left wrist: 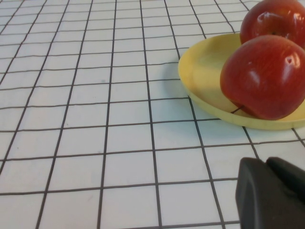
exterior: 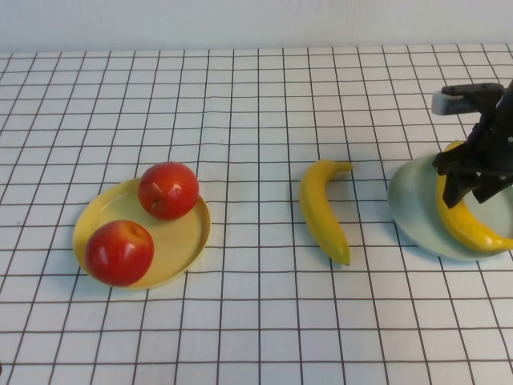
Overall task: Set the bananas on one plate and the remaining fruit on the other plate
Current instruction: Put another type of fruit in the right plate
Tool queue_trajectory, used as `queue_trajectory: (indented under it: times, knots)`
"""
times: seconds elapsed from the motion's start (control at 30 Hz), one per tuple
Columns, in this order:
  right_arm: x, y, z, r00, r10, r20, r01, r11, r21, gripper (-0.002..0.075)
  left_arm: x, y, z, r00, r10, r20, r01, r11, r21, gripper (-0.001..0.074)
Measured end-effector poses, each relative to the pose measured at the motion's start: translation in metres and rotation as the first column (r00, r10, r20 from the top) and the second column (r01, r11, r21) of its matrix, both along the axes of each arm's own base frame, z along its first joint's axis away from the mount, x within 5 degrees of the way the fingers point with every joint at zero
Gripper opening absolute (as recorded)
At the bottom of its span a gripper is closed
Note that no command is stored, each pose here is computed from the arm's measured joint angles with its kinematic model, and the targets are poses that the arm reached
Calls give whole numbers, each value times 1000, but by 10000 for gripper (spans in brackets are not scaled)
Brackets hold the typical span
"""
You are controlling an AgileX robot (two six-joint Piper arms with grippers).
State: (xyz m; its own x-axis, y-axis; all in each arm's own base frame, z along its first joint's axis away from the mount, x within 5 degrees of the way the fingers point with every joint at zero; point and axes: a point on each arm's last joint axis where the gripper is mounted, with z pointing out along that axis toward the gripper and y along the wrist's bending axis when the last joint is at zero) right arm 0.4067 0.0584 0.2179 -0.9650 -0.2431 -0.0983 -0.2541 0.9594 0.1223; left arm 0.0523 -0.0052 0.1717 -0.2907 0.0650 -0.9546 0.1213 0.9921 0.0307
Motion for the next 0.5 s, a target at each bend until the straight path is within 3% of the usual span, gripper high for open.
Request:
queue_trajectory:
  times: [0.2, 0.5]
  knots:
    - [1, 14, 22, 999, 16, 51, -18, 999, 38, 328, 0, 0, 0, 1000, 0, 0, 0, 1000, 0, -4]
    - [-28, 107, 28, 962, 263, 72, -264, 964, 12, 304, 0, 0, 0, 1000, 0, 0, 0, 1000, 0, -4]
